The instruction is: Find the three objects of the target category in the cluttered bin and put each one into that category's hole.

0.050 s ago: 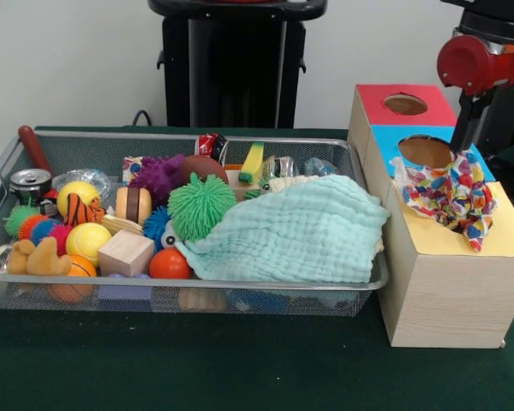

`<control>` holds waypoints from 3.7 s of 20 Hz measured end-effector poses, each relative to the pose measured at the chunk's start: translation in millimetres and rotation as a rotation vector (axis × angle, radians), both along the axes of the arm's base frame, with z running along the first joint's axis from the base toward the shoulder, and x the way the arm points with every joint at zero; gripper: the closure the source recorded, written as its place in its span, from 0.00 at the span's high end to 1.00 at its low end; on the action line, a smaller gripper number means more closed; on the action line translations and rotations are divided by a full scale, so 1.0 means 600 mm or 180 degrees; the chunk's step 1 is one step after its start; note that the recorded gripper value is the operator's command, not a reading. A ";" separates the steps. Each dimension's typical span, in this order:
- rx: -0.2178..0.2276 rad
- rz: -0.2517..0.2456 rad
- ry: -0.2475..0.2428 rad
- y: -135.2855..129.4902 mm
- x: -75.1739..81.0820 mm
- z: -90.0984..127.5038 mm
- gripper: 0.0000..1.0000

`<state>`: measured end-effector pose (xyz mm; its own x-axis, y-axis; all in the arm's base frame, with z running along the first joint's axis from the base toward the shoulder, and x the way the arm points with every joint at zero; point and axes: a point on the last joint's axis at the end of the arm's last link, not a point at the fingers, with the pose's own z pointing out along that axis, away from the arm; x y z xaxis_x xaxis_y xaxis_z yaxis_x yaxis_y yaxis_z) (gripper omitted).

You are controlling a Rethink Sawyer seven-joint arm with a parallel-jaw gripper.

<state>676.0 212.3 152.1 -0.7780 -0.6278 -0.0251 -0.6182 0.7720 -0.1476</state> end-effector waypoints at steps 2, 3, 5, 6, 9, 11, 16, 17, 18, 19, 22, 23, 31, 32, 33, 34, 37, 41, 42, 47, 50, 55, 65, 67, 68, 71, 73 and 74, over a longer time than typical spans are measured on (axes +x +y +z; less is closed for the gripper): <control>0.0000 -0.0001 0.0002 0.000 0.000 -0.001 0.00; 0.0000 -0.0002 0.0004 -0.001 0.000 -0.002 0.00; -0.0001 -0.0006 0.0014 -0.002 0.000 -0.005 0.00; -0.0001 -0.0007 0.0014 -0.003 0.000 -0.007 0.00; 0.0005 -0.0014 0.0002 -0.007 0.001 -0.017 0.00; 0.0010 -0.0018 -0.0014 -0.010 0.003 -0.025 0.00; 0.0021 -0.0023 -0.0045 -0.014 0.005 -0.039 0.00; 0.0023 -0.0024 -0.0048 -0.015 0.005 -0.042 0.00; 0.0025 -0.0025 -0.0051 -0.016 0.006 -0.046 0.00; 0.0029 -0.0028 -0.0062 -0.018 0.006 -0.053 0.00; 0.0034 -0.0033 -0.0070 -0.022 0.007 -0.066 0.00; 0.0036 -0.0033 -0.0070 -0.022 0.006 -0.069 0.00; 0.0044 -0.0032 -0.0063 -0.024 0.004 -0.094 0.00; 0.0047 -0.0032 -0.0071 -0.025 0.004 -0.097 0.00; 0.0051 -0.0032 -0.0084 -0.025 0.005 -0.098 0.00; 0.0055 -0.0032 -0.0095 -0.025 0.006 -0.099 0.00; 0.0132 -0.0044 -0.0223 -0.027 0.019 -0.101 0.00; 0.0267 -0.0079 -0.0434 -0.033 0.041 -0.102 0.00; 0.0288 -0.0083 -0.0469 -0.034 0.045 -0.102 0.00; 0.0468 -0.0113 -0.0799 -0.035 0.076 -0.097 0.00; 0.0517 -0.0124 -0.0859 -0.032 0.083 -0.096 0.00; 0.0514 -0.0126 -0.0659 -0.020 0.070 -0.116 0.00; 0.0466 -0.0059 -0.0535 0.005 0.062 -0.117 0.00; 0.0461 -0.0045 -0.0542 0.009 0.061 -0.114 0.00; 0.0458 -0.0038 -0.0547 0.011 0.060 -0.111 0.00; 0.0454 -0.0011 -0.0582 0.019 0.058 -0.093 0.00; 0.0453 0.0005 -0.0609 0.024 0.057 -0.077 0.00; 0.0452 0.0009 -0.0617 0.025 0.058 -0.072 0.00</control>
